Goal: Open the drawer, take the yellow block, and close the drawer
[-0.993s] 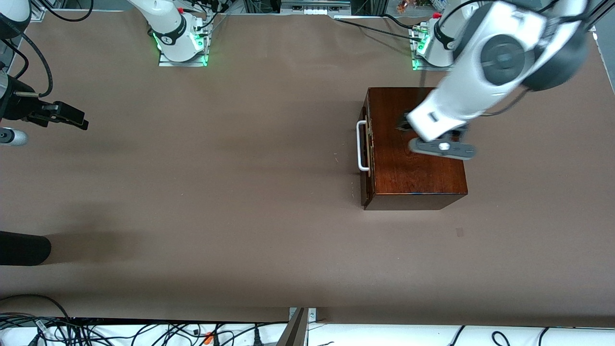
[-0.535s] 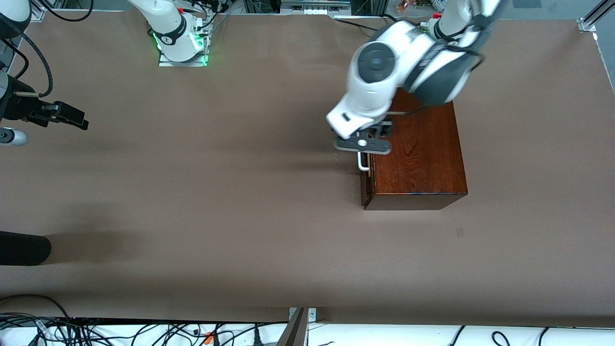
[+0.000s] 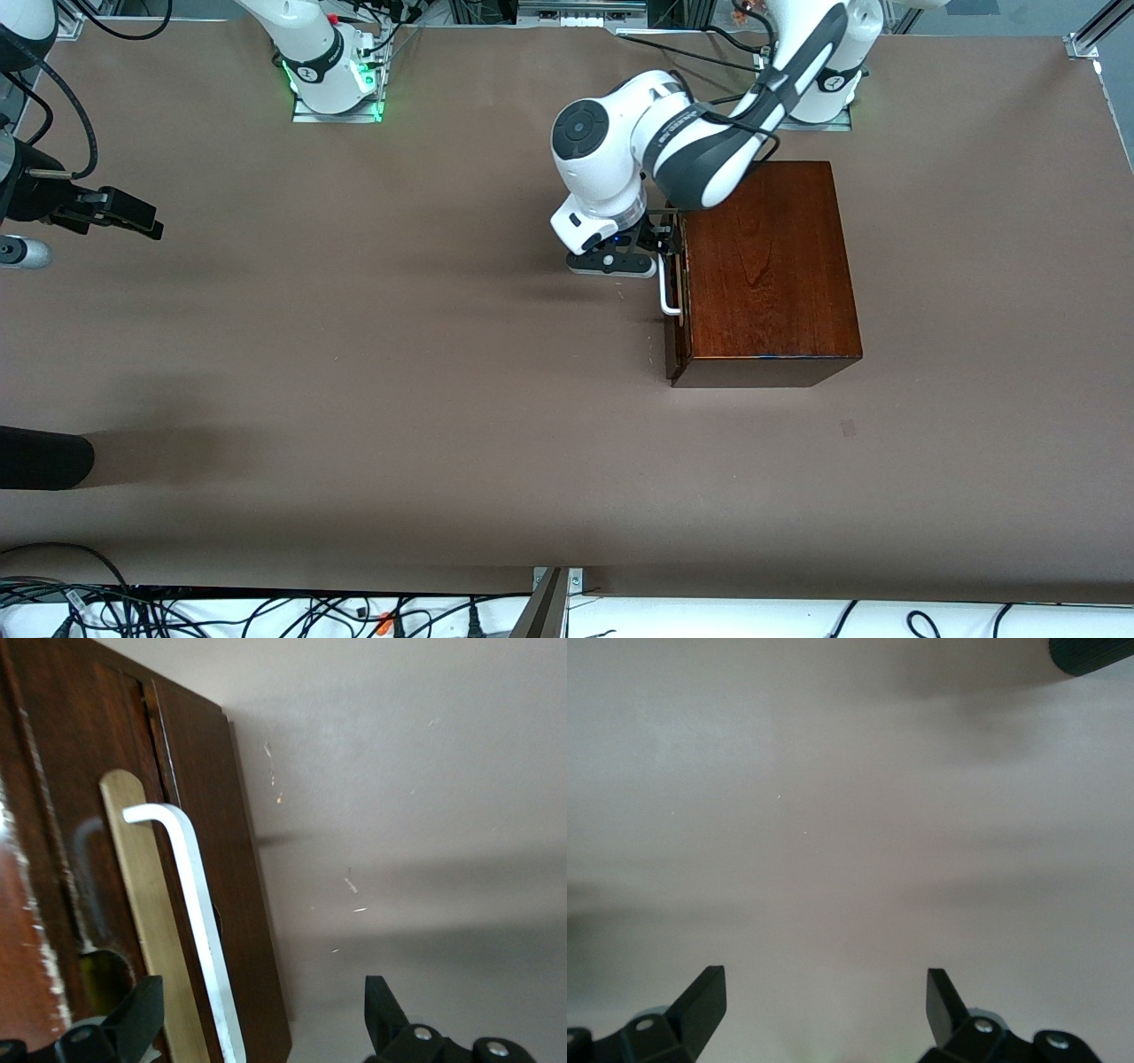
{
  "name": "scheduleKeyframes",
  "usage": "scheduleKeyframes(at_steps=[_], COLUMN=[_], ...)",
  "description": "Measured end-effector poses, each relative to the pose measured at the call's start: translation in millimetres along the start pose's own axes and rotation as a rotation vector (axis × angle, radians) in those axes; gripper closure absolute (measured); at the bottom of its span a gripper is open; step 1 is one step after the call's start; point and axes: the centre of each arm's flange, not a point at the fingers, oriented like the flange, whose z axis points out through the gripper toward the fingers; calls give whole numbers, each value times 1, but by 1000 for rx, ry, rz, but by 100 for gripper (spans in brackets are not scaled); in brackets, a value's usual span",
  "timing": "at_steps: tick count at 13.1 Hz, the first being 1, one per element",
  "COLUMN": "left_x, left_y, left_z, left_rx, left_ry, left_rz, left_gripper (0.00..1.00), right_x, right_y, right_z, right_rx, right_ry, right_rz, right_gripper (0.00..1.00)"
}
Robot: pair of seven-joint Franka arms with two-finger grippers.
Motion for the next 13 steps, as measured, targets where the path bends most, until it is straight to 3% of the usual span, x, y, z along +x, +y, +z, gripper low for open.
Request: scheduleKeyframes(at_steps=[6, 13], left_x=[-10, -15], left_y=[3, 20], left_z=[28, 45], left_rx=[89, 82], left_ry=[15, 32], left_rz=[9, -4], left_gripper=[0, 0], right_x=[0, 0], right_y=[0, 0], right_z=[0, 0], right_rx=[0, 0], right_ry=[0, 0], right_rz=[0, 0], right_gripper=[0, 0])
